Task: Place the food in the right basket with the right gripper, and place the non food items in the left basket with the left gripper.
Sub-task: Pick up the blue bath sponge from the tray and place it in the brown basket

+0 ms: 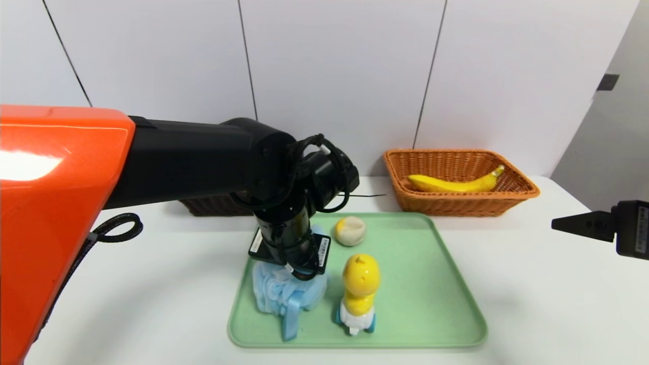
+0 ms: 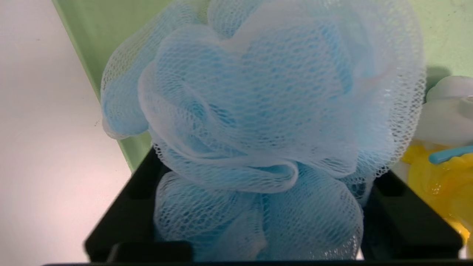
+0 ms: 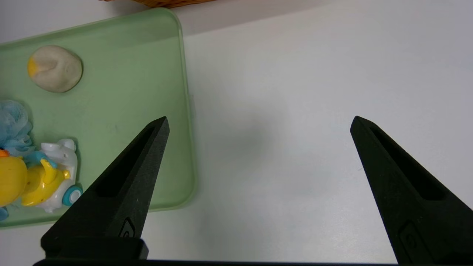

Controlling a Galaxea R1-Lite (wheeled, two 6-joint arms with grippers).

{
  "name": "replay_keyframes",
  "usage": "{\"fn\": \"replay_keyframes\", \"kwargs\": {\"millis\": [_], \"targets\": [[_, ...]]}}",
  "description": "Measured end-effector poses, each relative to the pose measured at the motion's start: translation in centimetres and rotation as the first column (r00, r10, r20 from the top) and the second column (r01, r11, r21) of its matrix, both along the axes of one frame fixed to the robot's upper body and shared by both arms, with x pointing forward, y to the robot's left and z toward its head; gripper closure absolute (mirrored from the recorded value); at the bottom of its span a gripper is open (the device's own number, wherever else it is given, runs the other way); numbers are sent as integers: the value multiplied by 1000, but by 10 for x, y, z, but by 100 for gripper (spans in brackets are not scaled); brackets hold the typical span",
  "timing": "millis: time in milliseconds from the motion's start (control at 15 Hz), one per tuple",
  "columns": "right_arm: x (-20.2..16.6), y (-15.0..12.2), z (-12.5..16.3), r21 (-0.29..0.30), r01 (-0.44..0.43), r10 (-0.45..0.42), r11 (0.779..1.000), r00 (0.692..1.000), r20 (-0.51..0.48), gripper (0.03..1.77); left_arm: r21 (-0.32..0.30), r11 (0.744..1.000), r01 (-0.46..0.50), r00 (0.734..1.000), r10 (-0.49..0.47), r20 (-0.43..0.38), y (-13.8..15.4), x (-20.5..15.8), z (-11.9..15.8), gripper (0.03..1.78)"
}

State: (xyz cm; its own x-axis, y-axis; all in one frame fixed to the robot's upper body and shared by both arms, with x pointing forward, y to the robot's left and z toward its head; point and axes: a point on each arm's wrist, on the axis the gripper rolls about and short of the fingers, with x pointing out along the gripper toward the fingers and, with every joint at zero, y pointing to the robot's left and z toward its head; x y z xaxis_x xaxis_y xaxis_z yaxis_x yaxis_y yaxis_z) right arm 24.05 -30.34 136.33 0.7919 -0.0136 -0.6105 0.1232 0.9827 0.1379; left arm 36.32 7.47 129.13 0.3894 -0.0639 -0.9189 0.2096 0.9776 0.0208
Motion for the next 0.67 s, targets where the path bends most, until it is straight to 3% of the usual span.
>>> {"fn": "replay_keyframes", "kwargs": {"millis": [200,400,667], "targets": [[0,0,0,2,-1,1,1000,1000,0,11,0,1000,-2,1000,2,-3,2,0,1,93],[0,0,0,1,-2,2,1000,1000,-1,11,-4,1000,-12,1000,12,0,5,1,3,114],[0,0,-1,4,-1,1,1000,1000,2,11,-28,1000,-9,1000,10,29,9,0,15,115]]}}
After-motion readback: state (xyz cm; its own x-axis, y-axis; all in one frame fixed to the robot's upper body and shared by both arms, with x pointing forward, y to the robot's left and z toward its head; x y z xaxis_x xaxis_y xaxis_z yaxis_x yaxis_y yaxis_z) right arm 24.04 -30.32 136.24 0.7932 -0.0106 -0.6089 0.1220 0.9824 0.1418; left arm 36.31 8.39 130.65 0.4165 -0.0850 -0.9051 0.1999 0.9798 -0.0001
